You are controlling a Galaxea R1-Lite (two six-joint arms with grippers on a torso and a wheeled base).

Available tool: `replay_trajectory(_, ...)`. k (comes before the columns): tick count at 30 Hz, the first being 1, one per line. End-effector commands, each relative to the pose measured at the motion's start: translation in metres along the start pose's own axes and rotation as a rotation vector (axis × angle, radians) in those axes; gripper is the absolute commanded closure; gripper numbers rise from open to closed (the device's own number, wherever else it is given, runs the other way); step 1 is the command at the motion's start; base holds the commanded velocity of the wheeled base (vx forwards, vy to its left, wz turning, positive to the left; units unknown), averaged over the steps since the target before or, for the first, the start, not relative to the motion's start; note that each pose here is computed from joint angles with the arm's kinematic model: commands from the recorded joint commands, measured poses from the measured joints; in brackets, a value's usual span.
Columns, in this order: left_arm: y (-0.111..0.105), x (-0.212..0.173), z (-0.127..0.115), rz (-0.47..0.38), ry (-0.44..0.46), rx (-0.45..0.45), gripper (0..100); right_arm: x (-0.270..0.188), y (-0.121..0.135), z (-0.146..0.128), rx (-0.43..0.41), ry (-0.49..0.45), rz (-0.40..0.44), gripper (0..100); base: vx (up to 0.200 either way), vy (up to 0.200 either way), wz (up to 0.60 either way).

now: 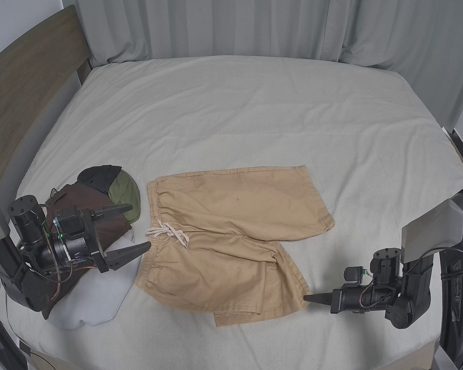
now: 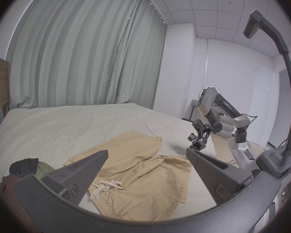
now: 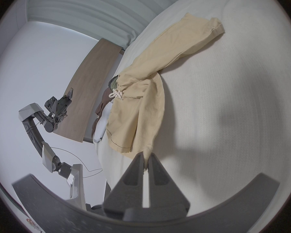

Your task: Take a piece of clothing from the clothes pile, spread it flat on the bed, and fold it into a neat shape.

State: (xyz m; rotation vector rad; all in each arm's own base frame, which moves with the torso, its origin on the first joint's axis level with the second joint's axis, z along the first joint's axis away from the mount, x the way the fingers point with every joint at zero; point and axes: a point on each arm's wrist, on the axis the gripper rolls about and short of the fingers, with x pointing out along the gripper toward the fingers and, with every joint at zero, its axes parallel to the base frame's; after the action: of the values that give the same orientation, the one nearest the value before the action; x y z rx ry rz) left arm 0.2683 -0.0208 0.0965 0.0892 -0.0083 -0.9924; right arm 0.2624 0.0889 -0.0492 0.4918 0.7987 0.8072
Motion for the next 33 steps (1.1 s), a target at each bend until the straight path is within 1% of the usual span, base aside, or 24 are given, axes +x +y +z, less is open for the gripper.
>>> replay_trajectory(1,0.0,0.0,-0.001,0.0,0.001,-0.001,0,-0.004,0.002,0.007,-0.014,-0.028,-0.002,100,0.0,0.0,0.0)
replay_trajectory(9,0.0,0.0,-0.001,0.0,0.001,-0.003,0,-0.017,-0.007,0.022,-0.057,-0.11,-0.047,100,0.0,0.0,0.0)
replay_trajectory(14,0.0,0.0,0.0,0.001,0.0,-0.001,0,-0.024,-0.019,0.033,-0.121,-0.161,-0.083,100,0.0,0.0,0.0)
replay_trajectory(19,0.0,0.0,-0.001,0.001,0.002,-0.002,0,-0.024,-0.023,0.039,-0.139,-0.184,-0.09,100,0.0,0.0,0.0)
replay_trajectory(20,0.0,0.0,-0.001,0.001,0.002,-0.002,0,-0.026,-0.026,0.041,-0.147,-0.2,-0.113,100,0.0,0.0,0.0)
replay_trajectory(22,0.0,0.0,-0.001,0.001,0.002,-0.002,0,-0.026,-0.027,0.041,-0.15,-0.202,-0.119,100,0.0,0.0,0.0)
replay_trajectory(23,0.0,0.0,-0.001,0.001,0.002,-0.002,0,-0.025,-0.03,0.044,-0.185,-0.216,-0.141,100,0.0,0.0,0.0)
replay_trajectory(24,0.0,0.0,-0.001,0.001,0.003,-0.004,0,-0.025,-0.031,0.045,-0.2,-0.222,-0.147,100,0.0,0.0,0.0)
replay_trajectory(30,0.0,0.0,-0.001,0.0,0.003,-0.004,0,-0.023,-0.036,0.051,-0.225,-0.246,-0.159,100,0.0,0.0,0.0)
replay_trajectory(33,0.0,0.0,-0.001,-0.001,0.004,-0.005,0,-0.019,-0.043,0.056,-0.252,-0.272,-0.215,100,0.0,0.0,0.0)
